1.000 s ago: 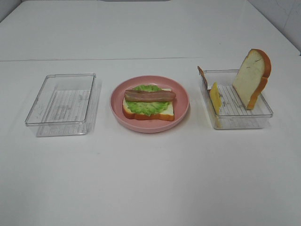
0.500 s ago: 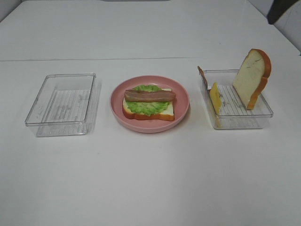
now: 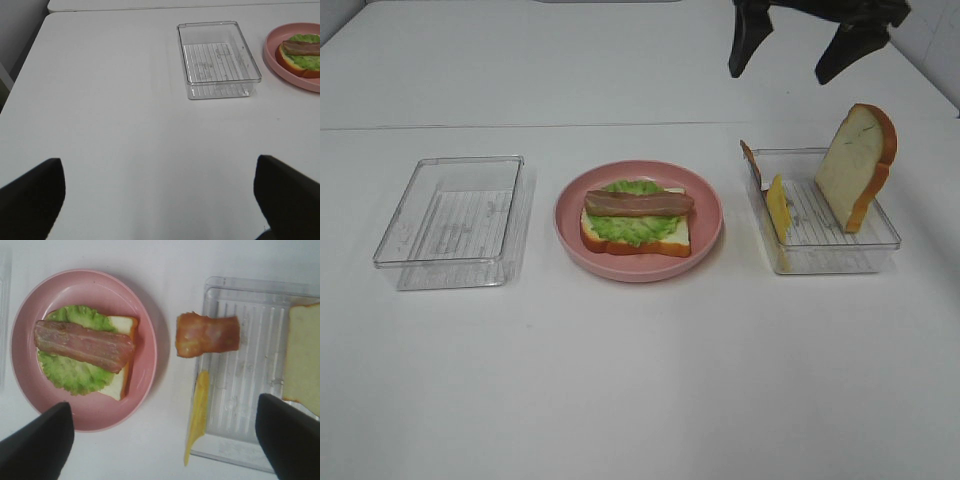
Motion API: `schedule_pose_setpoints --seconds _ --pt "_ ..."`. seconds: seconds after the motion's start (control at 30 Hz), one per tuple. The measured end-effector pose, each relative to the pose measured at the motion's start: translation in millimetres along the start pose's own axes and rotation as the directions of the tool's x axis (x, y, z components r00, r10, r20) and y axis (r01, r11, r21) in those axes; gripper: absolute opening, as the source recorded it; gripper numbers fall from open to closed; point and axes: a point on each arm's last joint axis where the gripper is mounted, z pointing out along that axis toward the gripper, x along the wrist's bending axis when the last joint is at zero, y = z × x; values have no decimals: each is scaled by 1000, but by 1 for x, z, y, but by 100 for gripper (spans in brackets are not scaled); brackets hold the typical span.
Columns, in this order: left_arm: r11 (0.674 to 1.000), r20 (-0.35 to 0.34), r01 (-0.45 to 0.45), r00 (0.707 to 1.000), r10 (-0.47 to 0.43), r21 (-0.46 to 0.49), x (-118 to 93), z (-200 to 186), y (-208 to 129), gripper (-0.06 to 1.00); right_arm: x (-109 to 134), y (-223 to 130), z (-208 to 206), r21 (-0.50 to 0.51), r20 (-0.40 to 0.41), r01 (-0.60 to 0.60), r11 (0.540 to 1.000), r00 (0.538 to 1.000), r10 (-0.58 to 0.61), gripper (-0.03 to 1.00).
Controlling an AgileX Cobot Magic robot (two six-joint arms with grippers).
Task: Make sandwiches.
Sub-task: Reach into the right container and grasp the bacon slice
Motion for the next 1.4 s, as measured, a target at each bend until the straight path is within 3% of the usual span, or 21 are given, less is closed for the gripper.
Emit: schedule_pose_setpoints --seconds 0.27,0.6,1.4 --pt "1000 0 0 1000 0 0 0 0 0 94 -1 19 64 78 3 -1 997 1000 1 94" --pt "1000 0 0 1000 0 0 0 0 0 94 -9 23 108 134 49 -50 990 998 44 94" --pt "1000 0 0 1000 0 -9 0 0 1 94 -14 19 136 185 78 -88 979 994 74 94"
